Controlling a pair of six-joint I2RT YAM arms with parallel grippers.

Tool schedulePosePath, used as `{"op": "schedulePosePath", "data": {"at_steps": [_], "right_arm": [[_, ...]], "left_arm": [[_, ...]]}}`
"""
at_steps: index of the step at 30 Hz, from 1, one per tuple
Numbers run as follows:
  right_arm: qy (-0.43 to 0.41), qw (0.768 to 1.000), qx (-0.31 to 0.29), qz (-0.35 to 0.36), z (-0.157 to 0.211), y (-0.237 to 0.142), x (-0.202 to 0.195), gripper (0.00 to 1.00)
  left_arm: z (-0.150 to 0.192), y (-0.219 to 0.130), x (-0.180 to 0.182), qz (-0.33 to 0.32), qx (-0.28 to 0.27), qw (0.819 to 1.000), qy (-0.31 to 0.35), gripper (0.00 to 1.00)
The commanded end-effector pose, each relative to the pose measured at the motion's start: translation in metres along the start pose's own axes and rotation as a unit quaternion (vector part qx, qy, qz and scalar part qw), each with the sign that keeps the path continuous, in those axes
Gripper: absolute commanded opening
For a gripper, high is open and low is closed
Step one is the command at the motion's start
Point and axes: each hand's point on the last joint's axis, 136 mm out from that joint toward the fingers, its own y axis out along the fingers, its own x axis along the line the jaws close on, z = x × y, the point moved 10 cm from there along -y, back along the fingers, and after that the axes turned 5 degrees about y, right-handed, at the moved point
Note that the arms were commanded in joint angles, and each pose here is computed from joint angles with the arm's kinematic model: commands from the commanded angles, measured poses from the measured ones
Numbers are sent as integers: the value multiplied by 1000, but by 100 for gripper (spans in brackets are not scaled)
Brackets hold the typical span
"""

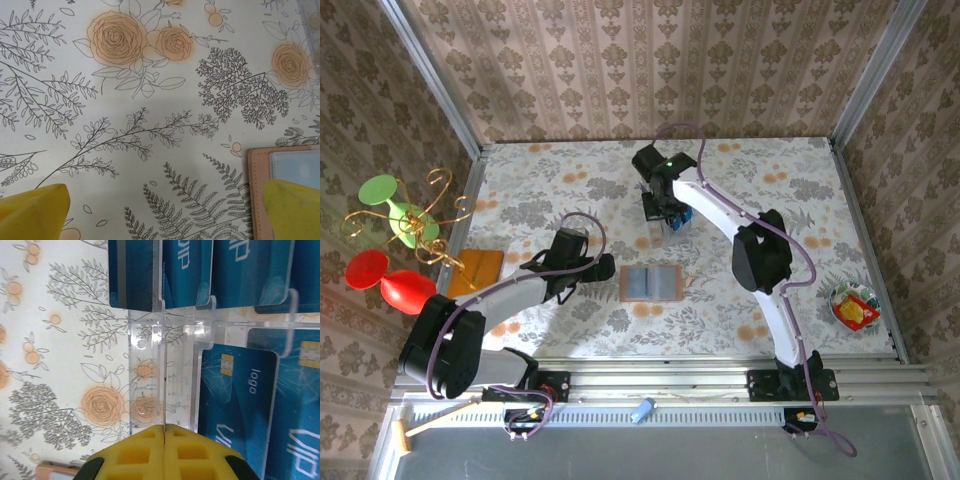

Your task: Put the credit cards into the card holder

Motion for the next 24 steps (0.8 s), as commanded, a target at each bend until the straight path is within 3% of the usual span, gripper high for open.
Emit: {"op": "schedulePosePath", "data": {"at_steps": [1,11,18,24], "right_arm": [[17,998,-37,-45,-4,-40,-1,0],[58,982,-76,-163,31,-76,-12,0],[112,949,-74,-285,89,-54,-24,0],[141,940,-61,-304,131,-28,-31,0]], "left_arm": [[-9,-8,-2,-4,-3,1000,15,100],[-10,-14,-10,-7,7,999,41,100],[-8,-9,-28,-9,17,997,79,100],[-2,-5,-42,-23,23,992,121,100]]}}
